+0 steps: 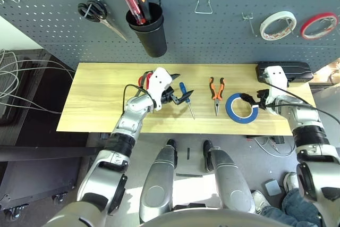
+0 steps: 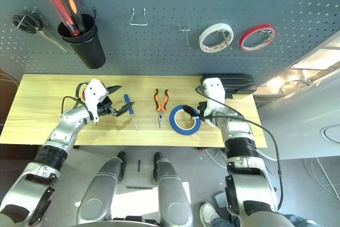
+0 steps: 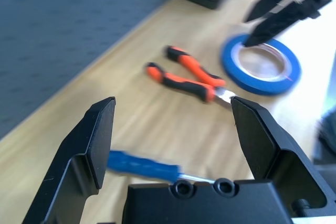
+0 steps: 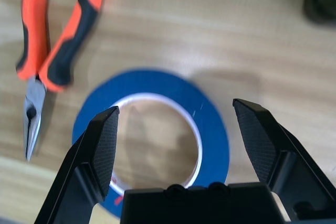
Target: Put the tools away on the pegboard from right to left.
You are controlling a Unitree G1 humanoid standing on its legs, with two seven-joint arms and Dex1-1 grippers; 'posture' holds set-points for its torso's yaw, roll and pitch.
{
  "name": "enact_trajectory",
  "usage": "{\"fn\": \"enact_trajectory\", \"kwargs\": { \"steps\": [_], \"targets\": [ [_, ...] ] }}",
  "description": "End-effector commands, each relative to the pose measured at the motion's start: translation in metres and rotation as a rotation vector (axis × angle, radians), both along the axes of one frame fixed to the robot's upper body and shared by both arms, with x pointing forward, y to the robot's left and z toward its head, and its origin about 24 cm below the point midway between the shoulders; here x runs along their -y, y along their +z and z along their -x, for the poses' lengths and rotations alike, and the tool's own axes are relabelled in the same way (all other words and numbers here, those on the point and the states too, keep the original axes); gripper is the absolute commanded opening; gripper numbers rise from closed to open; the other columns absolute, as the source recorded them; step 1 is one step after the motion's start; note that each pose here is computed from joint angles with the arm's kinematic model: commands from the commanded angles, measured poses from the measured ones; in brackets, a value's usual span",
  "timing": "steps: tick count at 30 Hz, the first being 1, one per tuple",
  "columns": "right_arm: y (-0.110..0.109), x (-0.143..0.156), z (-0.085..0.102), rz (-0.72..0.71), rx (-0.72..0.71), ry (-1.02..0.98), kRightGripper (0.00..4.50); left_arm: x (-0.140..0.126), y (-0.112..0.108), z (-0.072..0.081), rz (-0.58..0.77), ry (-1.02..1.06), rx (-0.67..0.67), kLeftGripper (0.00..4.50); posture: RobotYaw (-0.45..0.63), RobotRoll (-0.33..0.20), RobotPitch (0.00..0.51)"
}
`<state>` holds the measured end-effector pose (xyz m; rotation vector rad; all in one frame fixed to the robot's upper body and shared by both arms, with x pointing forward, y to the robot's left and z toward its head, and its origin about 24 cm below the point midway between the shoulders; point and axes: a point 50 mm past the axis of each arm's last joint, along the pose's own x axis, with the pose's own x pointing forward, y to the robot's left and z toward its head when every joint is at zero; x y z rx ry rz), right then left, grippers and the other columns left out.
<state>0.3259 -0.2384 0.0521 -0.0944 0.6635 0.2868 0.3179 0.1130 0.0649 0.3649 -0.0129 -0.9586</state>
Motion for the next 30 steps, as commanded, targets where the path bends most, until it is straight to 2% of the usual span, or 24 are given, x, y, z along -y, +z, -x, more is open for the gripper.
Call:
{"fn": "enact_trajectory", "kwargs": {
  "steps": [1,8,17,21,28,30],
  "targets": [
    [-0.015,0.003,0.013,0.042,-0.082,-0.009,4.50,0.015,-0.008,0.011,-0.034,-0.095,0.009,4.48,0.03,0.000,0.417],
    [-0.023,0.008,0.022,0.105,-0.129,-0.042,4.50,0.030,-0.009,0.017,-0.058,-0.176,0.036,4.48,0.03,0.000,0.433],
    [-0.029,0.009,0.025,0.129,-0.161,-0.062,4.50,0.031,-0.011,0.021,-0.051,-0.175,0.034,4.48,0.04,0.000,0.446],
    [-0.029,0.006,0.024,0.136,-0.165,-0.057,3.56,0.031,-0.011,0.023,-0.048,-0.179,0.033,4.50,0.04,0.000,0.445],
    [-0.025,0.004,0.019,0.140,-0.146,-0.060,1.16,0.032,-0.007,0.021,-0.031,-0.170,0.053,4.50,0.04,0.000,0.432],
    [-0.021,0.004,0.015,0.136,-0.117,-0.060,0.72,0.032,-0.005,0.021,-0.023,-0.165,0.064,4.50,0.04,0.000,0.429]
  ]
}}
